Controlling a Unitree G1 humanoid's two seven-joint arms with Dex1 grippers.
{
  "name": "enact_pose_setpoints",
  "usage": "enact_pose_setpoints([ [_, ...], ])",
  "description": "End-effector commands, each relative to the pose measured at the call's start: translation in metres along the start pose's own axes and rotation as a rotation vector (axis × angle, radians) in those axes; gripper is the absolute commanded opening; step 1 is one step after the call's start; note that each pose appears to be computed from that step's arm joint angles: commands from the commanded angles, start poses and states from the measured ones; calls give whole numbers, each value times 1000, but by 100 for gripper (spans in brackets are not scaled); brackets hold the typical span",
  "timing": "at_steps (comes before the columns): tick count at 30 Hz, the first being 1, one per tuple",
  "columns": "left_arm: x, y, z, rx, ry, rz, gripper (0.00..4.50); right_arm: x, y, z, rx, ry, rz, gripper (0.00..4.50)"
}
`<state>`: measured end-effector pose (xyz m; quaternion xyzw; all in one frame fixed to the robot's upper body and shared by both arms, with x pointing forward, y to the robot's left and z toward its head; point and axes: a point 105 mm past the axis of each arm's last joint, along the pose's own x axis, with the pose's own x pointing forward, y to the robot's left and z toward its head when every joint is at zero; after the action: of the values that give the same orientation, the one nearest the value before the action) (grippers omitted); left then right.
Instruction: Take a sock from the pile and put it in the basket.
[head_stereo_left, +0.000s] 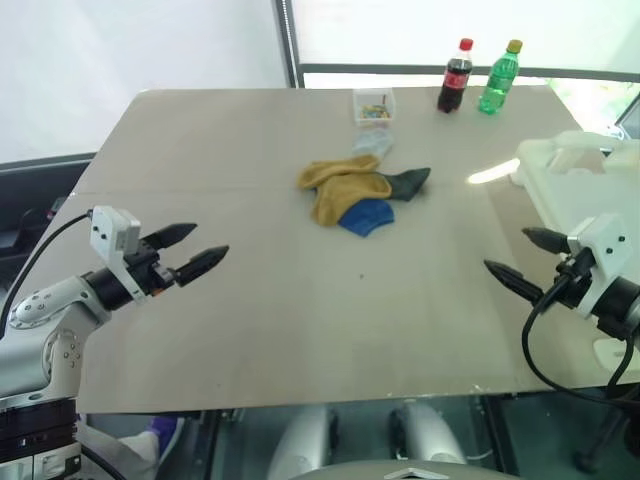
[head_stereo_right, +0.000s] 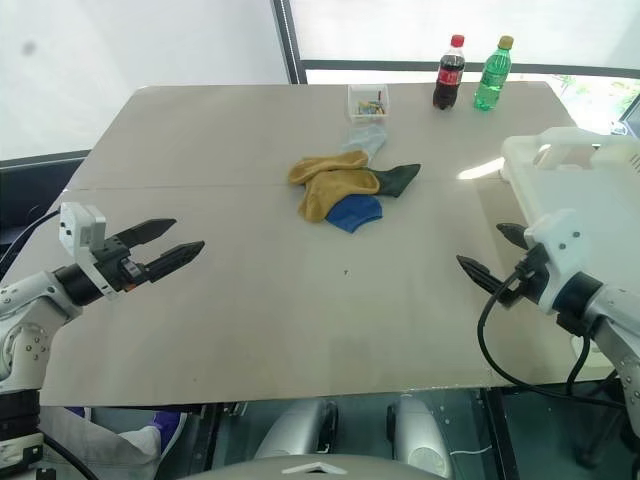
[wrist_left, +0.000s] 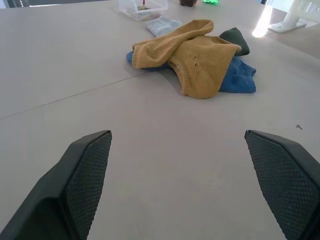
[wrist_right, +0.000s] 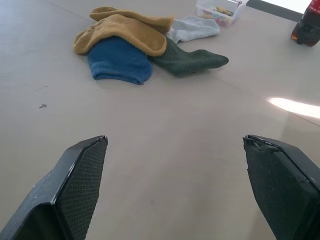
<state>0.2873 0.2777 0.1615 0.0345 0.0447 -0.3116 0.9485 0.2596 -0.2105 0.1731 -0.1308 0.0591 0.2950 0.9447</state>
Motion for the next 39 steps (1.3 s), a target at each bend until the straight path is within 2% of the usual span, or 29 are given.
enact_pose_setpoints([
  [1,1,3,17,39,-45,9,450,-1,5,15,-51,-48,10,447],
  [5,8,-1,21,40,-64,-4,450,5,10,17,-54,-57,26,447],
  [27,16,-7,15,40,-52,-25,450,15,18,23,-67,-77,59,447],
  [35,28,-9,13,180,-26,30,450,19,24,24,-81,-85,85,447],
  [39,45,-14,14,244,16,77,450,22,28,24,-83,-95,94,447],
])
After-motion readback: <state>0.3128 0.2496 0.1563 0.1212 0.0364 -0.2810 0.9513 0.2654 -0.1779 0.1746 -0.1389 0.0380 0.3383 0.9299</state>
